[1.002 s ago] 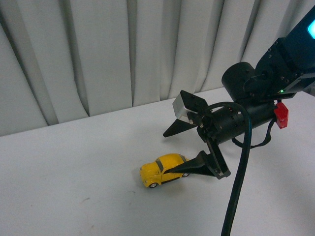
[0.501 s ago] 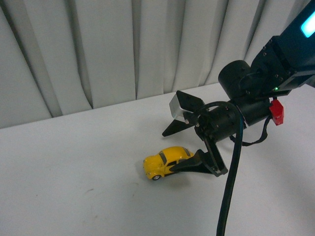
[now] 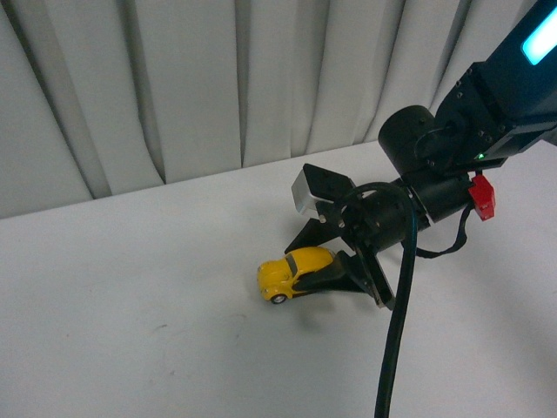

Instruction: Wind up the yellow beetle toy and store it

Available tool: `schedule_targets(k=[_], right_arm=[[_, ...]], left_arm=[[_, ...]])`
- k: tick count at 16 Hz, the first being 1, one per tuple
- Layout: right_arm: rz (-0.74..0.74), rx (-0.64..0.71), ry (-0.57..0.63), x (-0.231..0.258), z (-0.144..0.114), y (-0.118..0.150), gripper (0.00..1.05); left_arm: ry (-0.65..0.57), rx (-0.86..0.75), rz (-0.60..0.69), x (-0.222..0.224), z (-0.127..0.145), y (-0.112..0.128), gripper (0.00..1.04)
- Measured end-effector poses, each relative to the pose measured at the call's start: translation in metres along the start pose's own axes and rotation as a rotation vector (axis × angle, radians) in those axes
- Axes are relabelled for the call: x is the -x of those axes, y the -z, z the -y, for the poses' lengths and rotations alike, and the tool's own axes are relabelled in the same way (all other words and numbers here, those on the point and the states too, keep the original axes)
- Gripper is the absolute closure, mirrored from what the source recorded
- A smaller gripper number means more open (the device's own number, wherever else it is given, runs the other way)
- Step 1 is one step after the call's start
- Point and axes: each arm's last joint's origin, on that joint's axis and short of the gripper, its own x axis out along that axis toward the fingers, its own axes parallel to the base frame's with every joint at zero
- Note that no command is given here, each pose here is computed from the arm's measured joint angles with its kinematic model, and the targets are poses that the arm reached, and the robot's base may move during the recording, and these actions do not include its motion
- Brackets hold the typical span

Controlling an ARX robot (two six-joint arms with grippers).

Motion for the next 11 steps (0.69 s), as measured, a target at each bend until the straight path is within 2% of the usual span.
schedule_targets(k=[1, 2, 11], right_arm=[[0.0, 0.0, 0.001, 0.0004, 0.0, 0.0003, 0.61], [0.0, 0.001, 0.001, 0.001, 0.0002, 0.0006, 0.63], [-0.029, 0.071, -0.045, 0.0022, 0.0069, 0.0051, 0.64]], left_arm=[[0.0, 0.0, 0.0, 0.0, 0.0, 0.0, 0.07], [0.0, 0.0, 0.0, 0.0, 0.0, -0.0001, 0.07], [0.0, 0.0, 0.0, 0.0, 0.0, 0.0, 0.07]])
